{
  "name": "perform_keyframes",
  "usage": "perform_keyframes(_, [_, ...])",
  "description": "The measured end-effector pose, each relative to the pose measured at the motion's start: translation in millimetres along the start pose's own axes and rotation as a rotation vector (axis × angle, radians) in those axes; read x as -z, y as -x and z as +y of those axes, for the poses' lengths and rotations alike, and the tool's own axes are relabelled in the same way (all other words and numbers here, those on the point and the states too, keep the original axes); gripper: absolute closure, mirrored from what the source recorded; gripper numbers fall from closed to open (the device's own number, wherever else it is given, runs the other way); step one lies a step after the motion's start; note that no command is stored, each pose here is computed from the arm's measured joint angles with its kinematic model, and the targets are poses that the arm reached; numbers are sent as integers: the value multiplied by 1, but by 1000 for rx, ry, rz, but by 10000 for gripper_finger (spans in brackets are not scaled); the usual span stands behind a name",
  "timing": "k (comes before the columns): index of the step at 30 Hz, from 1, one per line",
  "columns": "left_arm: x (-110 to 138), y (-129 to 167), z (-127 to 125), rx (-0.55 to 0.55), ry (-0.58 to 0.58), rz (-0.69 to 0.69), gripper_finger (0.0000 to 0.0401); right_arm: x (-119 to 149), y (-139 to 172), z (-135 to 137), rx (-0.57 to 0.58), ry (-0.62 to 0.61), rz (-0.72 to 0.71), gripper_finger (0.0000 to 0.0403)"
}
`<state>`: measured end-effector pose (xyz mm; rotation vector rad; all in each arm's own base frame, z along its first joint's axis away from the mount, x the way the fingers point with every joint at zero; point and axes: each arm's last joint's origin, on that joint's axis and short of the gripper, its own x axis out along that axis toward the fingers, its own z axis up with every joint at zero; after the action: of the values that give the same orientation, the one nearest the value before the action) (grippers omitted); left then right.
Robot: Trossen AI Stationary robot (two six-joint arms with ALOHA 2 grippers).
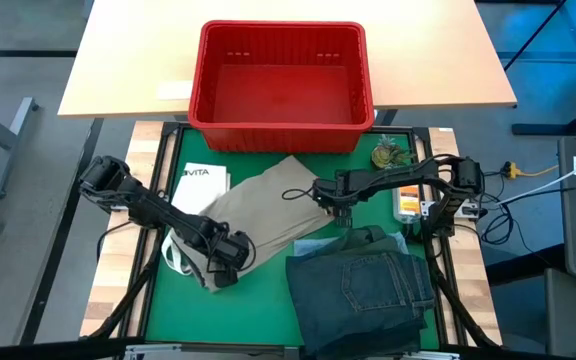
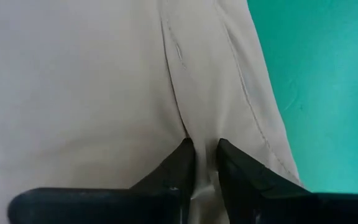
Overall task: Fold Laundry from Bin
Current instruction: Fold the brown shorts
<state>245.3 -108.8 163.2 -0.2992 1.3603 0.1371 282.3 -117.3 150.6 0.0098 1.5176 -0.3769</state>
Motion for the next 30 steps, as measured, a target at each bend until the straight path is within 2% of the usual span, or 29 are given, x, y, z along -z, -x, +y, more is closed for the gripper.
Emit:
perform_keyframes(4, [-2,0,-2,22,0,-26,307,1,0,-1,32,2,9,196])
perform_keyframes(8, [-8,0,-3,50,12,-69,261,-1,2,-2,39,2,11,196])
perform_keyframes(14, [-21,4,4,101,45,-68,205,-10,18,-7,42,0,1,196])
perform_keyframes(18, [-30,12,3,163,19,-55,198,-17,31,-10,42,-1,-9,196])
perform_keyframes(22, [-37,21,0,169,-37,-65,204,-24,42,-8,47,10,-33,196])
perform_keyframes(30, [-40,56,4,144,-108,-97,207,-37,67,21,43,97,-106,196])
